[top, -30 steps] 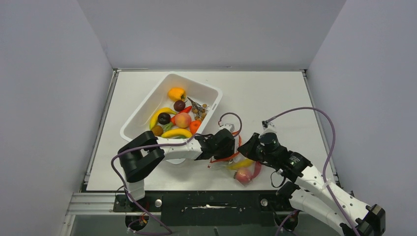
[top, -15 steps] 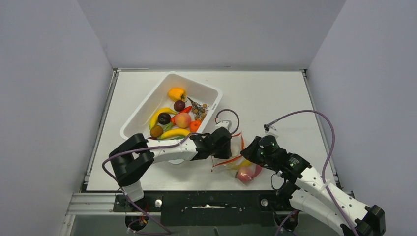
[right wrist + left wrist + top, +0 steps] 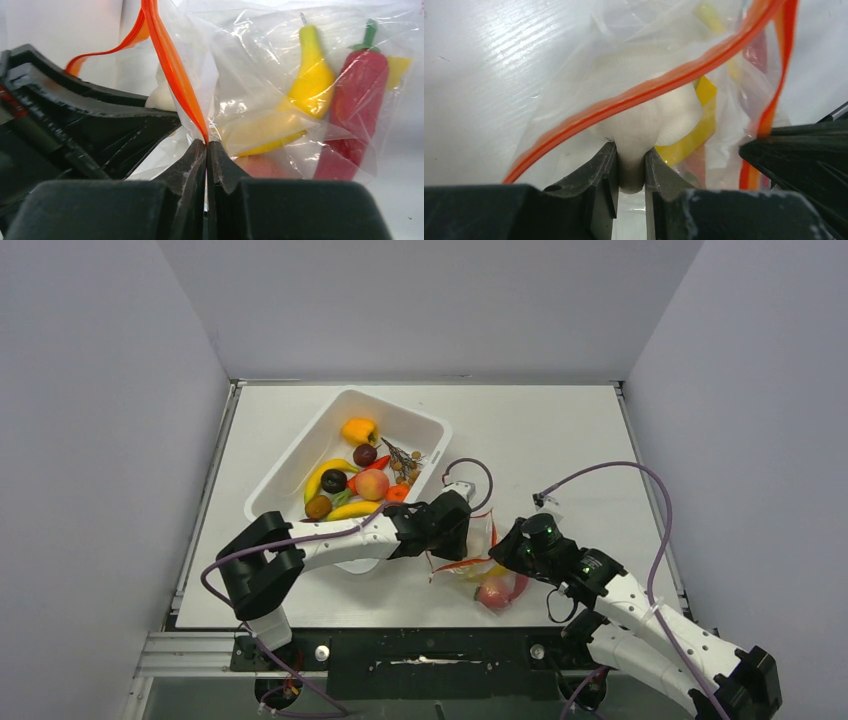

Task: Open the zip-top bag and remove the fake food
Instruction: Pick up the fake fruit from the zipper food storage bag.

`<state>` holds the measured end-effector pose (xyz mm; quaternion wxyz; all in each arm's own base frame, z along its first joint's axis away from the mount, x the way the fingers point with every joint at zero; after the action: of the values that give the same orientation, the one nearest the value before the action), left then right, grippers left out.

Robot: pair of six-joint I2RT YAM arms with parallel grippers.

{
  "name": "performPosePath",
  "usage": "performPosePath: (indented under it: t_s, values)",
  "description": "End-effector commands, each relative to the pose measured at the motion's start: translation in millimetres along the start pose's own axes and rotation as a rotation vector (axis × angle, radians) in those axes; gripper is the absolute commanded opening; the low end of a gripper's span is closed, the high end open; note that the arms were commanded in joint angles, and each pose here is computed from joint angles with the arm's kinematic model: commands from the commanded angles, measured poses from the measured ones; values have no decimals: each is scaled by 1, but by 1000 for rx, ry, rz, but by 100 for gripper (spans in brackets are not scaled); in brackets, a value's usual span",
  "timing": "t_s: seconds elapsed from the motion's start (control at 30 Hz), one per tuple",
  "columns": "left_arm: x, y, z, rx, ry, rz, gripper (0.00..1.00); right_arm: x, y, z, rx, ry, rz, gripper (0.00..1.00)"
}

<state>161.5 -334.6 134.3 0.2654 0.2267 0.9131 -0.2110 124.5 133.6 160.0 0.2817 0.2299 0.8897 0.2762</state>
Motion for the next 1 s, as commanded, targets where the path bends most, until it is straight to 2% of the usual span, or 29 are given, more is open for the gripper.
performPosePath:
  t_s: [0.0,0.2,0.43,0.8,0.97]
  values:
    - [-19,-9,-15,2,-7,139,5,-9,8,3,-16,-49,-1,1]
    - [-24,-9,-28,23,-8,209,4,-9,7,5,-8,-55,18,1]
    - [-15,-11,-36,72,-8,226,2,-9,5,5,-4,-56,33,2]
    - [-25,-6,-77,-8,-147,266,0,-15,2,2,-2,-107,72,2]
    - [-20,-6,-76,39,-126,314,0,-15,2,3,-4,-95,73,2]
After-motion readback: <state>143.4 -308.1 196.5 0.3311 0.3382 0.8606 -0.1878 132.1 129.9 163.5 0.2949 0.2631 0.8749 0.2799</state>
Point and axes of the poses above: each gripper's point midway between its finger pads, its own z axis out along the fingers, its own y axis along the line the jaws close on, x = y × z, the point moved 9 cm from there along -z, back along the fingers, and after that the axes turned 11 degrees about z, right-handed, at the moved point
